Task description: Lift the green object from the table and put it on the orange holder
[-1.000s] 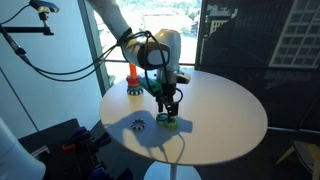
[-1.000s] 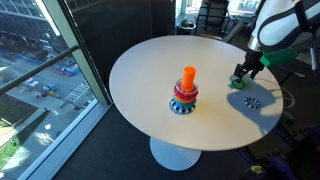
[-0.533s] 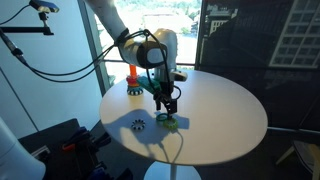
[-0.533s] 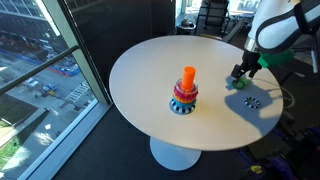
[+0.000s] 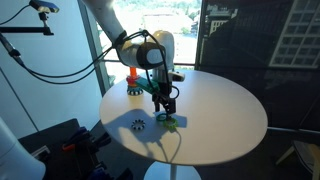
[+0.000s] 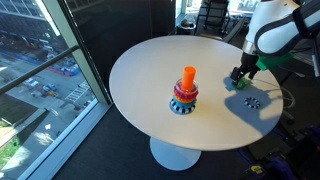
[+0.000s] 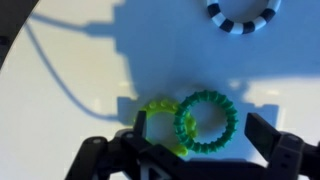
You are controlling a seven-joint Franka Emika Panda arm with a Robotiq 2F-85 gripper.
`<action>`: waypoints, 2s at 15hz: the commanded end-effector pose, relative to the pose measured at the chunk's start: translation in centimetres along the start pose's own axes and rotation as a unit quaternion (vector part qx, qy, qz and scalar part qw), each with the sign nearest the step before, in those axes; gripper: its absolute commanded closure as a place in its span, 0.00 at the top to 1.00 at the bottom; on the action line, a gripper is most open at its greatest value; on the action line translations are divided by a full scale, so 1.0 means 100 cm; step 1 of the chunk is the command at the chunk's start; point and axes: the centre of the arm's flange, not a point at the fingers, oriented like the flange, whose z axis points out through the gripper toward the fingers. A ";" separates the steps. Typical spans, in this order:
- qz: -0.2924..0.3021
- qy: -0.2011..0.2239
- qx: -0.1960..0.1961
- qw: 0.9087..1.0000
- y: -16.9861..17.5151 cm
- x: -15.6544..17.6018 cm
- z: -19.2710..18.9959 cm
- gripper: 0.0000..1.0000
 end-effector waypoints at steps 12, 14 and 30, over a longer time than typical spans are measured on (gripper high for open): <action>-0.002 0.006 -0.020 1.000 -0.011 0.001 0.014 1.00; -0.003 0.011 -0.020 1.000 -0.012 0.003 0.014 1.00; 0.008 0.027 -0.020 0.999 -0.012 0.008 0.007 0.45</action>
